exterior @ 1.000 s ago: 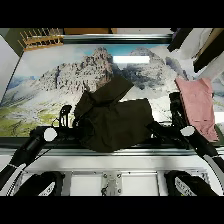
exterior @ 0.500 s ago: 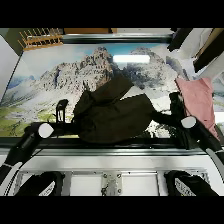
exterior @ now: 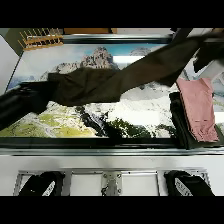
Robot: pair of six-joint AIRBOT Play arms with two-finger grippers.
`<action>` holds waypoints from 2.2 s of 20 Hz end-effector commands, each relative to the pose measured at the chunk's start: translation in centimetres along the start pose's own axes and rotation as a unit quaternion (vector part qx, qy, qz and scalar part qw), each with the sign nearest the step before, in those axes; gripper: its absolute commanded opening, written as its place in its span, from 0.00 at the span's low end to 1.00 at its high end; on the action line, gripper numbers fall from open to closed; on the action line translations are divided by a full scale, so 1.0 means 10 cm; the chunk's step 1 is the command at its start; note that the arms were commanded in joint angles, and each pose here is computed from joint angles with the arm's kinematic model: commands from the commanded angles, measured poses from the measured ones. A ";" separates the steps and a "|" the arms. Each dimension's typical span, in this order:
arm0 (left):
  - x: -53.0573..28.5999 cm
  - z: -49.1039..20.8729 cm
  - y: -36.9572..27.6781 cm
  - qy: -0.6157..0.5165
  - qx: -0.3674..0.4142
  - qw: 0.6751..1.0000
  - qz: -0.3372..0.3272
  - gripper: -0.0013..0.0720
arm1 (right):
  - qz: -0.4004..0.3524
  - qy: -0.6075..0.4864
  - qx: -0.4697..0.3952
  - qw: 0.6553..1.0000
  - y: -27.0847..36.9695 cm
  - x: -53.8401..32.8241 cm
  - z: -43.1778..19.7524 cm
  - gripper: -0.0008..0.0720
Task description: Fold the clothes and pants, and hang the long-sleeved shirts on hangers.
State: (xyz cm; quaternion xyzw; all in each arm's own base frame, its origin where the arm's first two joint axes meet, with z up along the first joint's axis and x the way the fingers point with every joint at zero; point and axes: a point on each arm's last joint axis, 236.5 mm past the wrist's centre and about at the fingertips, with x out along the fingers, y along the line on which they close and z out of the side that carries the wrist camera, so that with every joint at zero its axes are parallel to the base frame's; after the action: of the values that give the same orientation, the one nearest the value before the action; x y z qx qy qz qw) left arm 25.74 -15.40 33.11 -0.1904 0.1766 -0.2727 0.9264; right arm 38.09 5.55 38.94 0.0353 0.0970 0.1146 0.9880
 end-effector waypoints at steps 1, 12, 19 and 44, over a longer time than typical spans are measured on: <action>-0.73 0.35 -0.82 -0.072 -0.004 0.990 -0.118 0.03 | -0.004 -0.124 -0.038 0.992 0.19 -0.80 0.95 0.01; -0.20 -0.19 -0.82 0.080 -0.108 0.985 -0.110 0.03 | 0.055 -0.186 0.011 0.981 0.42 -0.81 1.29 0.01; 1.20 -1.07 0.68 0.189 -0.150 0.962 0.124 0.04 | 0.078 0.091 0.038 0.992 0.28 1.44 -0.49 0.01; 1.89 -2.14 3.15 0.334 -0.174 0.878 0.295 0.04 | 0.028 0.469 0.101 0.877 0.12 0.49 -4.06 0.01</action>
State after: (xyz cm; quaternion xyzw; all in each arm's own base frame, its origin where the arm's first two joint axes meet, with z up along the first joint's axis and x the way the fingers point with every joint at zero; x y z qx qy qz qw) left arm 47.81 -7.46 -0.70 -0.1972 0.5362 -0.0025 0.8207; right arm 39.63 9.58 4.53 0.0539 0.5070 0.1405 0.8487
